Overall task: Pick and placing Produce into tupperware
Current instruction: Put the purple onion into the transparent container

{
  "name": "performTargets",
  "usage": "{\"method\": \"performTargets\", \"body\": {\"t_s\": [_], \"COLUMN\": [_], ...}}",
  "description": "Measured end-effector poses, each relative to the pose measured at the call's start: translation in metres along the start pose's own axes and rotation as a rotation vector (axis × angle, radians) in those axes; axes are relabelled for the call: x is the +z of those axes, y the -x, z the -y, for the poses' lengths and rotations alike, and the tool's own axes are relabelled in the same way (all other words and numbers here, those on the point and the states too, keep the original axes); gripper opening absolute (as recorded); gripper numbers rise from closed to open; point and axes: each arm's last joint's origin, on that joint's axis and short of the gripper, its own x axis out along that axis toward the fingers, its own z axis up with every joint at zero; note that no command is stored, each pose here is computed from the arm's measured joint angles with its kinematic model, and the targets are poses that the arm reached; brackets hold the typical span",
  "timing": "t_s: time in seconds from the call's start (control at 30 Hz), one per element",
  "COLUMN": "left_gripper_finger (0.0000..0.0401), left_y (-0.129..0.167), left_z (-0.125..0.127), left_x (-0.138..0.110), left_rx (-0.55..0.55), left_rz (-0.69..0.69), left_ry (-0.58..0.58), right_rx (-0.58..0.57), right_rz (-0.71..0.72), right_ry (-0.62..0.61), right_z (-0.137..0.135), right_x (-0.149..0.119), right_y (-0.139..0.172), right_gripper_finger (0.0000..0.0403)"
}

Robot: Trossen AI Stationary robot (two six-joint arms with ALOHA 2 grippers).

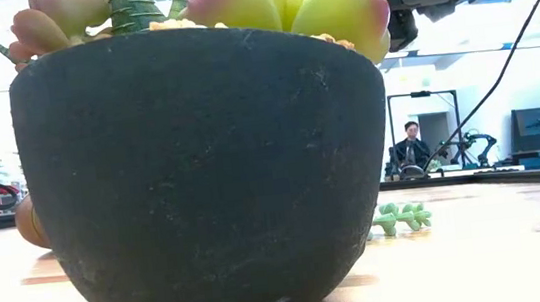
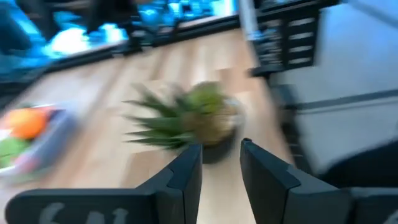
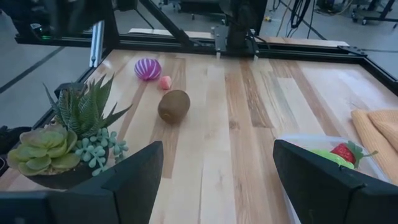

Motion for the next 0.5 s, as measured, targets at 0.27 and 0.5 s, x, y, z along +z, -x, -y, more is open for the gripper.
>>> {"method": "performTargets", "body": {"t_s": [0.27, 0.5], "left_gripper_finger": [0.0080, 0.0043], "left_y": [0.000, 0.004], "left_z": [-0.038, -0.071], "left_x": [-0.007, -0.010], "left_rx": [0.184, 0.264], "left_rz": [-0.096, -0.320], "left_ry": [0.036, 0.067], "right_rx": [0.001, 0.000], "right_rz": [-0.010, -0.037], "right_ry": [0.003, 0.010], "right_z": [0.000, 0.000], "right_x": [-0.001, -0.004], "right_y": [0.000, 0.000], "right_gripper_finger": [0.0296, 0.0296]}}
